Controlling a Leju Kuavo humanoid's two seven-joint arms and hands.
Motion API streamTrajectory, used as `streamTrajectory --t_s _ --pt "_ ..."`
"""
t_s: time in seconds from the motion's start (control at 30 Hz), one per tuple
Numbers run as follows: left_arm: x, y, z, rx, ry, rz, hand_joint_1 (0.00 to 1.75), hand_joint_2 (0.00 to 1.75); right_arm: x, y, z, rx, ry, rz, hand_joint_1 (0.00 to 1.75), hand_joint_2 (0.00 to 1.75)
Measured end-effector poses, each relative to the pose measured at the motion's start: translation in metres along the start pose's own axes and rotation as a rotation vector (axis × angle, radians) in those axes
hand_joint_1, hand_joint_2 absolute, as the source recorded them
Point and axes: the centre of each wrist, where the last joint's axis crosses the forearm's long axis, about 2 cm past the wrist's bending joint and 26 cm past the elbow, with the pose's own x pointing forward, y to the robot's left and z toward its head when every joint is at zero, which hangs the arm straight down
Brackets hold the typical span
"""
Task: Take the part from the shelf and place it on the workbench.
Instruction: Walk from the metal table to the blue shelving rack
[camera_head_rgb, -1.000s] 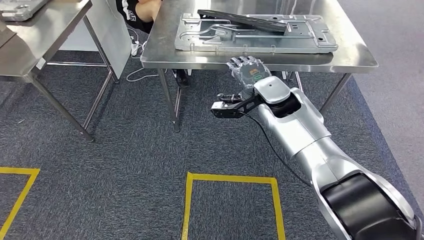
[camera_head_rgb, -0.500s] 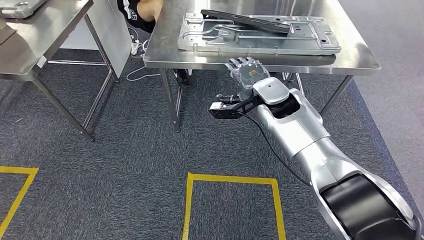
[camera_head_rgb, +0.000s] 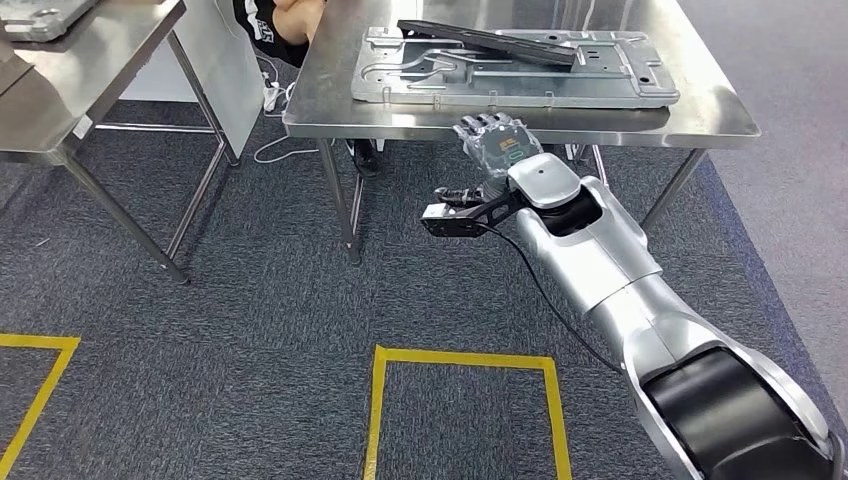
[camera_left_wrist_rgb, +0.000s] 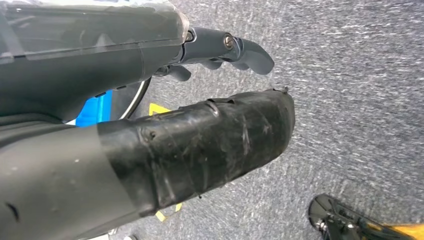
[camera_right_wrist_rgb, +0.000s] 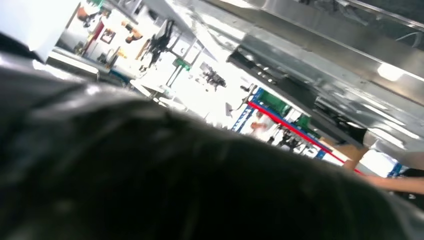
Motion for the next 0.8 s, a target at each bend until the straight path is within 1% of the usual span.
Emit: streamTrajectory --t_s 0.6,0.8 --pt "0.0004 0.0010 -0.0003 0.002 -0.001 0.000 0.00 0.00 0.0000 -0.0009 -0.0001 -0.002 0.000 0.001 0.00 0.00" --pt "0.0000 0.0021 -0.0004 0.004 0.000 -0.001 0.00 0.00 0.0008 0.0034 0.0004 0.007 -0.001 -0.004 0.00 0.00"
